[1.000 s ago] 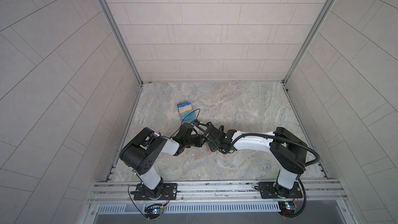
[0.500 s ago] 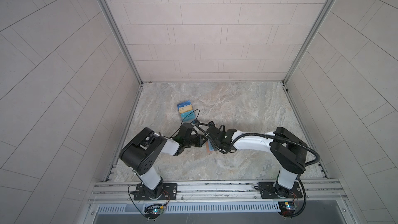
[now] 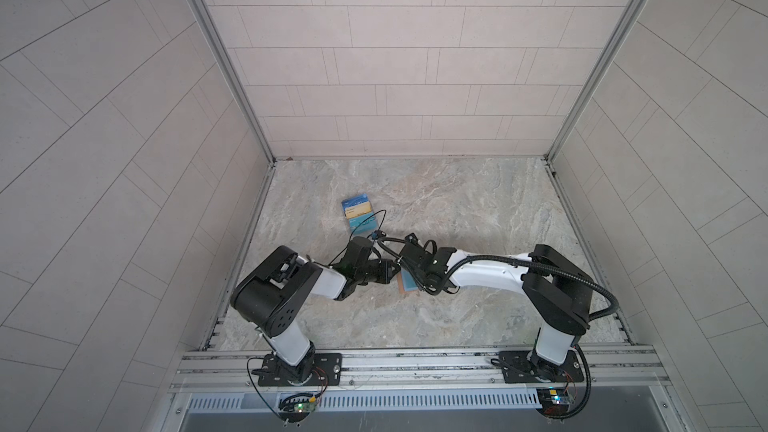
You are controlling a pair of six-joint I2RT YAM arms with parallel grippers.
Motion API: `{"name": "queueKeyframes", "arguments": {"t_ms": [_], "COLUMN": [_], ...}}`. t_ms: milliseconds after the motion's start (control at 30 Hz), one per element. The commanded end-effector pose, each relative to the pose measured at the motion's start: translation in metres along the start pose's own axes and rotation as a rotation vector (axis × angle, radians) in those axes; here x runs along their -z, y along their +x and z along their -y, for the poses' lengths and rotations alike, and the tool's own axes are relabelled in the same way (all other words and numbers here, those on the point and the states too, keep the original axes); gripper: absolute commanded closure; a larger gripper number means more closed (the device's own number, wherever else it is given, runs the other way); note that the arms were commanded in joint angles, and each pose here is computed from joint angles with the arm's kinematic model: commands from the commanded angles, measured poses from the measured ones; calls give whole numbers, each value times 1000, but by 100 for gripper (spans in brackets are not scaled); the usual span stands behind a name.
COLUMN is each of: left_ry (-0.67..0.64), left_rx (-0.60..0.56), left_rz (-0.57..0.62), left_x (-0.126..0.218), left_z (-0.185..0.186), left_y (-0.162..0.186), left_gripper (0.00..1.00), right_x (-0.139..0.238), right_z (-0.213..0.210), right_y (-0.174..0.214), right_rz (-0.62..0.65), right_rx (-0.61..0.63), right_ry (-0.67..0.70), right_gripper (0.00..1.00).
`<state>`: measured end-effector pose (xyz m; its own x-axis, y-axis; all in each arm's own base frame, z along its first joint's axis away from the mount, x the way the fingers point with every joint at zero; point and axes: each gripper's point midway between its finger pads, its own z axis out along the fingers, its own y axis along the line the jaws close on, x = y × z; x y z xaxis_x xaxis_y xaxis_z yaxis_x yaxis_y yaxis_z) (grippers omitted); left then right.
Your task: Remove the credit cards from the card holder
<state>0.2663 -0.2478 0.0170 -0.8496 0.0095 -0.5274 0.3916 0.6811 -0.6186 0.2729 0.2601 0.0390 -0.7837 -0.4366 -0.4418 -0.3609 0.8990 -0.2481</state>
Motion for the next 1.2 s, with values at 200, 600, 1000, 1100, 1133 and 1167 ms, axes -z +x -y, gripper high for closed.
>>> {"name": "queueKeyframes", "arguments": {"t_ms": [200, 600, 1000, 1100, 1133, 1167], "left_ry": [-63, -63, -62, -62, -61, -62], "left_rx": [14, 11, 11, 11, 9, 10], "left_rz": [-68, -69, -71, -70, -69, -71], "left_x": [-2, -1, -1, -1, -1, -1], "left_z": [-16, -16, -15, -15, -15, -15], "left_y": [21, 20, 19, 19, 18, 19], "left_gripper": [100, 100, 100, 100, 100, 100], "right_x": [4, 2, 7, 11, 13, 16], "right_z": [27, 48, 72, 78, 80, 83], "right_y": [9, 18, 31, 32, 32, 32], "right_rz": [-29, -54, -65, -63, -63, -61], "right_rx": [-31, -67, -108, -114, -115, -118], "right_ry": [55, 67, 80, 87, 91, 95], "right_gripper": [54, 56, 58, 58, 59, 59]}}
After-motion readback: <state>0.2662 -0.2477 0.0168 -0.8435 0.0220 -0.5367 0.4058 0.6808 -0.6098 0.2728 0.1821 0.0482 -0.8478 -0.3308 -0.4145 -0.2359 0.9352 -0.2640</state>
